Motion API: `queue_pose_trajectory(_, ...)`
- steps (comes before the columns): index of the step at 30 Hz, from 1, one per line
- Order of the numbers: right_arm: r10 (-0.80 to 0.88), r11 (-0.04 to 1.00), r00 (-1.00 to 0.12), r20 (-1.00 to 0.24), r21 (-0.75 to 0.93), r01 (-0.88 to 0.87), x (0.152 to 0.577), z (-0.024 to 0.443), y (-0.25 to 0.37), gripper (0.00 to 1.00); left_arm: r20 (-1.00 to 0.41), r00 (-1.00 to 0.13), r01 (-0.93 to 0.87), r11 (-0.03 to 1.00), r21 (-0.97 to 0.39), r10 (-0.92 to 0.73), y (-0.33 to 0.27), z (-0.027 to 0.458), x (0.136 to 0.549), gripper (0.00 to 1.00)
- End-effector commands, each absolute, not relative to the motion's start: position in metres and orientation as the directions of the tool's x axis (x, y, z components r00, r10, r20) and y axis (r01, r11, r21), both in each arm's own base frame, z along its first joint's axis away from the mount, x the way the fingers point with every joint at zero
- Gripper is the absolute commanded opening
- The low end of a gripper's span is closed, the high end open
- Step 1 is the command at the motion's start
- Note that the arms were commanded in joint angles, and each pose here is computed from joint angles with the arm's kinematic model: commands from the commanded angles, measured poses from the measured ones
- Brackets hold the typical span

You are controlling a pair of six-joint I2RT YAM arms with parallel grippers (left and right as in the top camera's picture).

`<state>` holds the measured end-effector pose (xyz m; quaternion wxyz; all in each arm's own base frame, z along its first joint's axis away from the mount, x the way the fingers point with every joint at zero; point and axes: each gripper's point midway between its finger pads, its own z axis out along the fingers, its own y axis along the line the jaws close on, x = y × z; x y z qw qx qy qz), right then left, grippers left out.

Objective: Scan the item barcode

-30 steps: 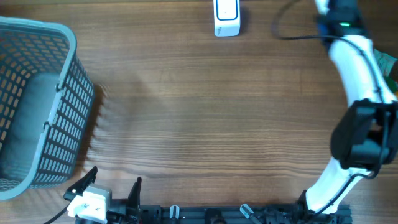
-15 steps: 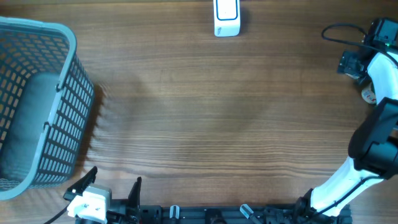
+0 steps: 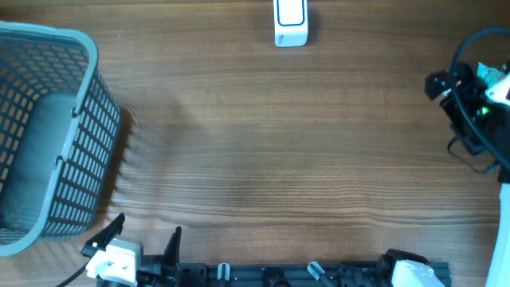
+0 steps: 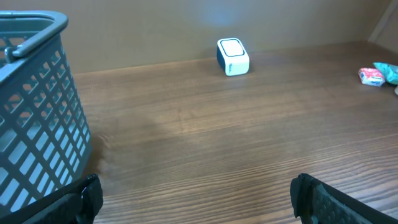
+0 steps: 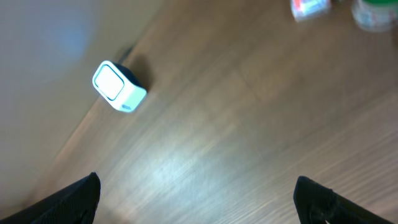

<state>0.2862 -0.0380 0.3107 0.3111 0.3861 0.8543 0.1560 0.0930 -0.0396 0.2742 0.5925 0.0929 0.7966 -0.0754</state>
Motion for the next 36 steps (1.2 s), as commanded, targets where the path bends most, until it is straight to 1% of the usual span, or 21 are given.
queue_pose_trajectory(1,0.828,0.561,-0.436,-0.354,0.519,0.645,0.271,0.309,-0.04,1.0,-0.961,-0.272,0.239,0.971,-0.013,0.054,-0.04,0.275,0.092,1.0)
queue_pose_trajectory(3,0.827,0.562,-0.44,-0.349,0.508,0.653,0.271,0.307,-0.041,1.0,-0.961,-0.273,0.239,0.971,-0.013,0.054,-0.04,0.275,0.092,1.0)
queue_pose_trajectory(4,0.821,0.57,-0.431,-0.375,0.492,0.658,0.271,0.307,-0.046,1.0,-0.961,-0.272,0.239,0.971,-0.013,0.054,-0.04,0.275,0.092,1.0)
queue_pose_trajectory(7,0.724,0.69,-0.536,-0.434,0.444,0.572,0.27,0.308,-0.041,1.0,-0.961,-0.273,0.239,0.971,-0.013,0.054,-0.04,0.275,0.092,1.0)
queue_pose_trajectory(10,0.64,0.768,-0.573,-0.512,0.42,0.484,0.273,0.319,-0.035,1.0,-0.961,-0.273,0.239,0.971,-0.013,0.054,-0.04,0.275,0.092,1.0)
queue_pose_trajectory(13,0.509,0.86,-0.586,-0.63,0.396,0.321,0.279,0.342,-0.015,1.0,-0.961,-0.272,0.239,0.971,-0.013,0.054,-0.04,0.275,0.092,1.0)
queue_pose_trajectory(15,0.369,0.926,-0.59,-0.718,0.341,0.163,0.28,0.358,0.006,1.0,-0.961,-0.272,0.239,0.971,-0.013,0.054,-0.04,0.275,0.092,1.0)
queue_pose_trajectory(17,0.264,0.953,-0.579,-0.771,0.301,0.033,0.275,0.367,0.029,1.0,-0.961,-0.272,0.239,0.971,-0.013,0.054,-0.04,0.275,0.092,1.0)
queue_pose_trajectory(20,0.231,0.952,-0.521,-0.822,0.301,-0.053,0.276,0.366,0.049,1.0,-0.961,-0.272,0.239,0.971,-0.013,0.054,-0.04,0.275,0.092,1.0)
queue_pose_trajectory(23,0.24,0.941,-0.458,-0.856,0.321,-0.108,0.285,0.344,0.057,1.0,-0.961,-0.272,0.239,0.971,-0.013,0.054,-0.04,0.275,0.092,1.0)
queue_pose_trajectory(24,0.271,0.932,-0.416,-0.868,0.345,-0.113,0.282,0.331,0.057,1.0,-0.961,-0.273,0.239,0.971,-0.013,0.054,-0.04,0.275,0.092,1.0)
queue_pose_trajectory(26,0.3,0.922,-0.363,-0.882,0.365,-0.125,0.276,0.322,0.056,1.0,-0.961,-0.272,0.239,0.971,-0.013,0.054,-0.04,0.275,0.092,1.0)
queue_pose_trajectory(31,0.37,0.904,-0.142,-0.918,0.391,-0.173,0.251,0.321,0.044,1.0,-0.961,-0.272,0.239,0.971,-0.013,0.054,-0.04,0.275,0.092,1.0)
queue_pose_trajectory(36,0.382,0.904,0.027,-0.924,0.367,-0.22,0.23,0.326,0.037,1.0,-0.961,-0.273,0.239,0.971,-0.013,0.054,-0.04,0.275,0.092,1.0)
